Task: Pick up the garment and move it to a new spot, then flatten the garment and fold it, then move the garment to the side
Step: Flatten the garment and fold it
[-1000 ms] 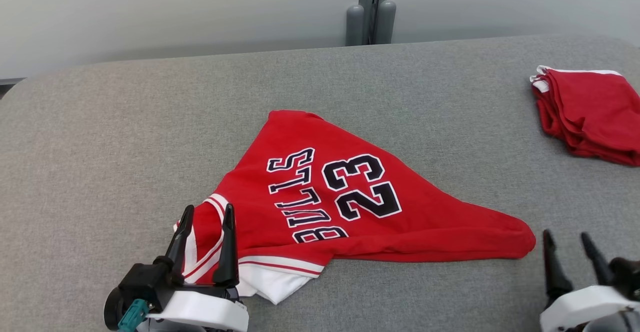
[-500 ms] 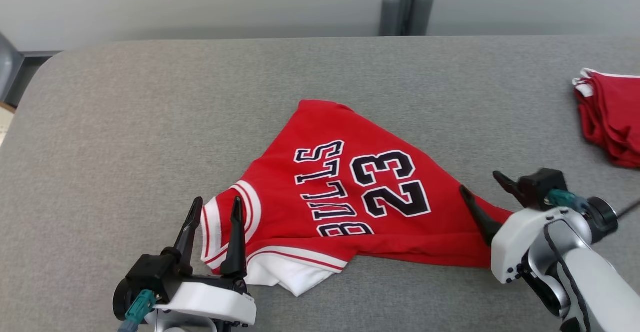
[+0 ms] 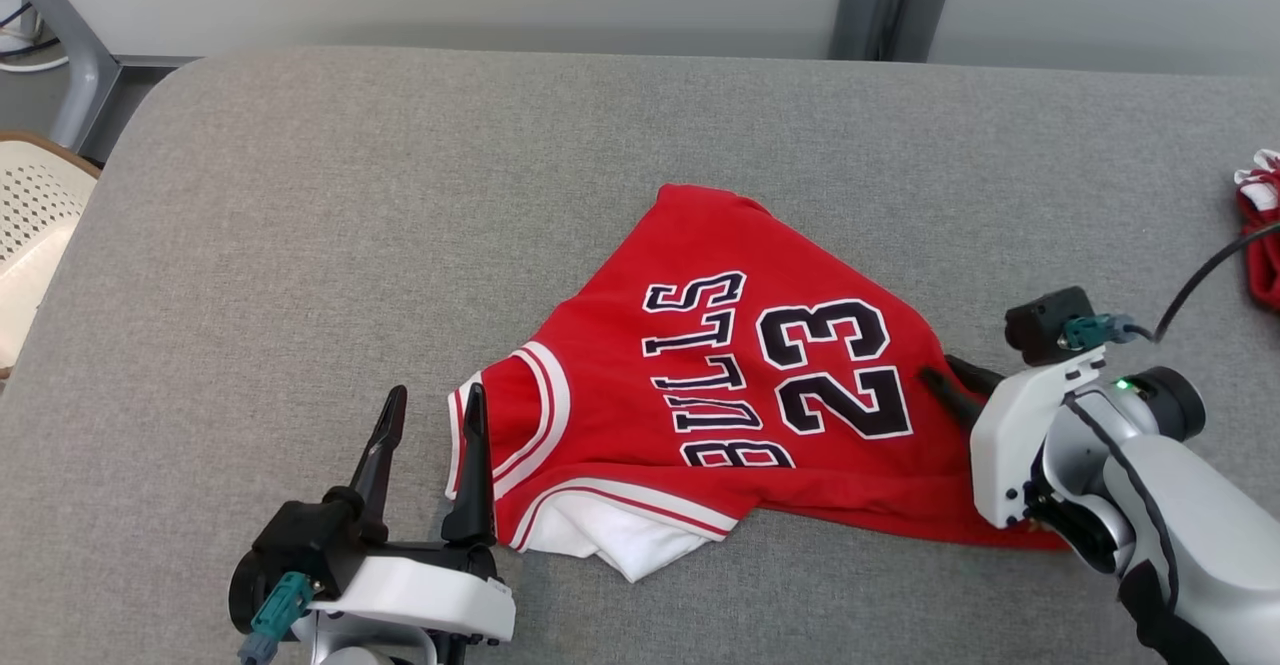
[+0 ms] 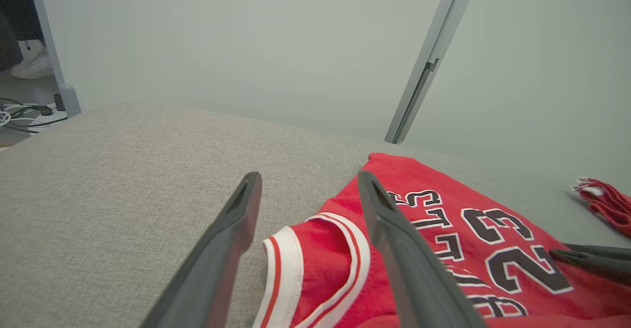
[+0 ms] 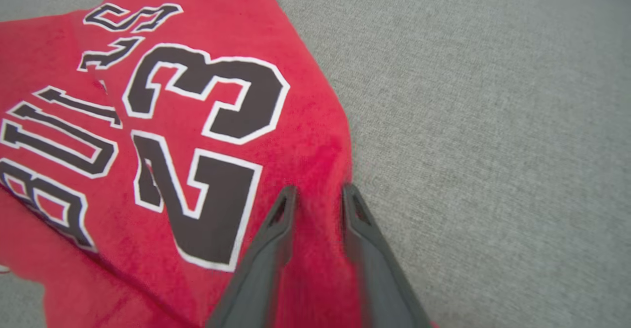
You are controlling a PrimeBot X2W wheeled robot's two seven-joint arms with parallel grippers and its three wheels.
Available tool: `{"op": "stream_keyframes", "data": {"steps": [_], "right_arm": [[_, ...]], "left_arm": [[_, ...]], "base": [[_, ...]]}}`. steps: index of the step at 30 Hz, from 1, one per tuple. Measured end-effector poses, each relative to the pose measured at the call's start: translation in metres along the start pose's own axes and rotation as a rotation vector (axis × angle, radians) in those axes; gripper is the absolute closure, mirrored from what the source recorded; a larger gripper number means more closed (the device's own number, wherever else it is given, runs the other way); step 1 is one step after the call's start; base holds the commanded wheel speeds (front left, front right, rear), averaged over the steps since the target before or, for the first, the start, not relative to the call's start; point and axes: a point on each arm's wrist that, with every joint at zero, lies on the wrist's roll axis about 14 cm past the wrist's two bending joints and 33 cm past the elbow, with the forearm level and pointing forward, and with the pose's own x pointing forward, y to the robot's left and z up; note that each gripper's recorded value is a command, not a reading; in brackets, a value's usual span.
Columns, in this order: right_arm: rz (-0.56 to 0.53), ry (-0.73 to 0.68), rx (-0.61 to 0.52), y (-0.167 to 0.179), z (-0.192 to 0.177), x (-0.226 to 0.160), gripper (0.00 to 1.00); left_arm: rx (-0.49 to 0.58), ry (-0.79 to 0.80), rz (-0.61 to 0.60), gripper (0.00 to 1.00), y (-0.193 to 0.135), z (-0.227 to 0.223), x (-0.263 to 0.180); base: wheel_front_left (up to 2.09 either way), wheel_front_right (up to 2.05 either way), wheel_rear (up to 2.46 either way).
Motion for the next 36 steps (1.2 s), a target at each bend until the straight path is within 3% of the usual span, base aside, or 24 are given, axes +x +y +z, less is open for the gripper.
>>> {"op": "stream_keyframes", "data": {"steps": [6, 15, 18, 20, 28, 35, 36], "right_arm": [[-0.067, -0.098, 0.002, -0.026, 0.022, 0.001, 1.0], [-0.282, -0.316, -0.031, -0.099, 0.073, -0.022, 1.0], [-0.244, -0.343, -0.047, -0.08, 0.079, -0.015, 1.0], [-0.141, -0.355, -0.071, -0.036, 0.079, -0.002, 1.0], [0.124, -0.285, -0.059, 0.067, 0.029, 0.004, 1.0], [0.182, -0.204, 0.013, 0.092, -0.017, -0.013, 1.0], [0.173, -0.203, 0.032, 0.089, -0.021, -0.017, 0.62]], "left_arm": [[0.001, -0.002, 0.006, 0.0, 0.001, 0.0, 0.002], [0.004, -0.001, -0.011, 0.0, -0.004, -0.001, 0.006], [0.005, -0.003, -0.013, 0.0, -0.005, 0.0, 0.006], [0.005, -0.007, -0.019, 0.0, -0.006, 0.001, 0.006], [0.009, -0.02, -0.013, 0.0, -0.004, 0.005, 0.004], [0.007, -0.024, -0.01, 0.0, -0.003, 0.006, 0.004], [0.007, -0.022, -0.011, 0.0, -0.004, 0.006, 0.003]], "base": [[0.0, 0.0, 0.0], [0.0, 0.0, 0.0], [0.0, 0.0, 0.0], [0.0, 0.0, 0.0], [0.0, 0.0, 0.0], [0.0, 0.0, 0.0], [0.0, 0.0, 0.0]]}}
